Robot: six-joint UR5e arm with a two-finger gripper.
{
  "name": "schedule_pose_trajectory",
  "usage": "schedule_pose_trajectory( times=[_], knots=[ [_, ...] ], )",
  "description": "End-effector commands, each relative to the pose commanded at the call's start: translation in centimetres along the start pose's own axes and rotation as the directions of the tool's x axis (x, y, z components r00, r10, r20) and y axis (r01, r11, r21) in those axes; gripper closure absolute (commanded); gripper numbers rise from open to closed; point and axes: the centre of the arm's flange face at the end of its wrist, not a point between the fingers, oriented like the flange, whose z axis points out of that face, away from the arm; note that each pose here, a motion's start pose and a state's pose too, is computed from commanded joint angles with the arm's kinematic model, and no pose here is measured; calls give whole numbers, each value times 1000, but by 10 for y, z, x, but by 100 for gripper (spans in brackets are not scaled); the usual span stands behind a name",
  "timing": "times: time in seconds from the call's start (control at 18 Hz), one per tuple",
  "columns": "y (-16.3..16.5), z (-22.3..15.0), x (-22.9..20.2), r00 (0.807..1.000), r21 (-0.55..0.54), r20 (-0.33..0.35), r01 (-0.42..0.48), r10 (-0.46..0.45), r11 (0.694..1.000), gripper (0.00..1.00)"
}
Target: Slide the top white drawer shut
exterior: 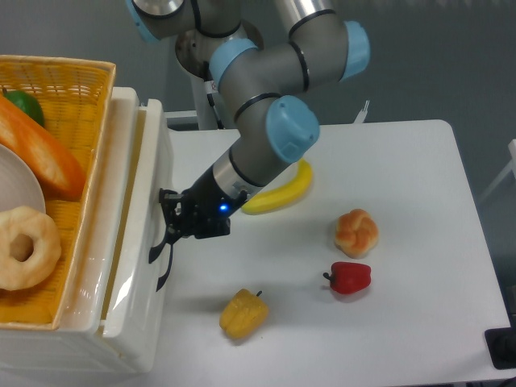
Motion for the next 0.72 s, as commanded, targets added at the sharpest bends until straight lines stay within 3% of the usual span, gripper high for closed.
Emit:
schedule_pose_trajectory(
  times=[0.5, 0.67, 0.72],
  knots=[
    [-1, -2, -1, 1000, 14, 9, -15, 15, 1000, 99],
    [-2, -28, -26, 999, 55, 38, -1, -1, 998, 63],
    [1, -62, -58, 997, 103, 70, 37, -45, 994, 49]
  ],
)
